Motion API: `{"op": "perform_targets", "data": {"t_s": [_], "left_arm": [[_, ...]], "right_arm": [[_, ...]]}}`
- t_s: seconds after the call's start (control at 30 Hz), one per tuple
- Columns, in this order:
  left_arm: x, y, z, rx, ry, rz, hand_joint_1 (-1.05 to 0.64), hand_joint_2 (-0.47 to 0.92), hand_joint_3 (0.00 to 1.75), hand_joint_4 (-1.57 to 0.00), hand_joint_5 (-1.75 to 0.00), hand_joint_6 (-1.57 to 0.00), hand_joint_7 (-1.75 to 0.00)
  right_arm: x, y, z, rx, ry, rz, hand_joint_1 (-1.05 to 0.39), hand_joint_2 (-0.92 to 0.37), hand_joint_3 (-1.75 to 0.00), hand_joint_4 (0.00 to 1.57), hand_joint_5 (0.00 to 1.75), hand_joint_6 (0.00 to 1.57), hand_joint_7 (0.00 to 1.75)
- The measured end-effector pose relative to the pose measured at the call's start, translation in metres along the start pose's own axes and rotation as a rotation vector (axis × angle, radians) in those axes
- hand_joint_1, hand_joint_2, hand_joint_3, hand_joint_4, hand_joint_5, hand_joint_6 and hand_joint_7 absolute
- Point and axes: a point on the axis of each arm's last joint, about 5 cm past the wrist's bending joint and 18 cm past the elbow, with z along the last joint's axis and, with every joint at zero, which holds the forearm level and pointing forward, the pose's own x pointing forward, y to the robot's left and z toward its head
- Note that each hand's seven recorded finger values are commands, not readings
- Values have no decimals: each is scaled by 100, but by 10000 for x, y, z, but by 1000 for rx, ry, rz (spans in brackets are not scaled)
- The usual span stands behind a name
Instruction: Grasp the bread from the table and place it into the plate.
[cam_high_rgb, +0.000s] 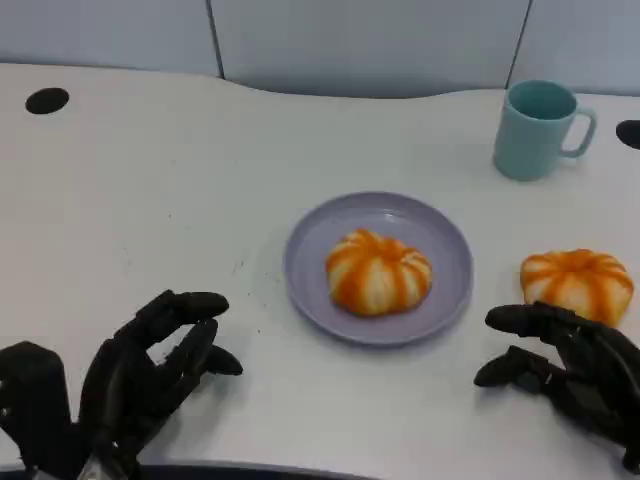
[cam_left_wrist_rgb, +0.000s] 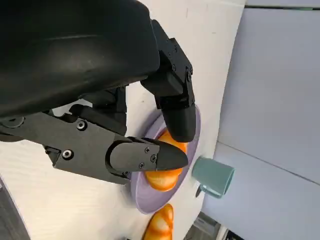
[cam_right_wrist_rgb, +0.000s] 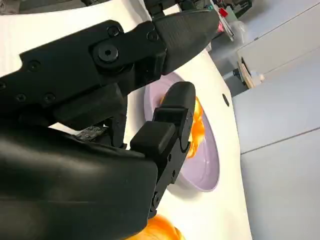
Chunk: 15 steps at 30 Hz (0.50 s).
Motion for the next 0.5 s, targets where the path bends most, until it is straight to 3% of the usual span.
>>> {"op": "perform_targets", "data": {"t_s": [0.5], "left_arm": [[-39,6,-67,-22,8,23,-45,91,37,-58,-169,-54,-118]], "right_arm": [[-13,-14,9,-6,2,-3,-40,-92,-10,66,110,78,59]]}}
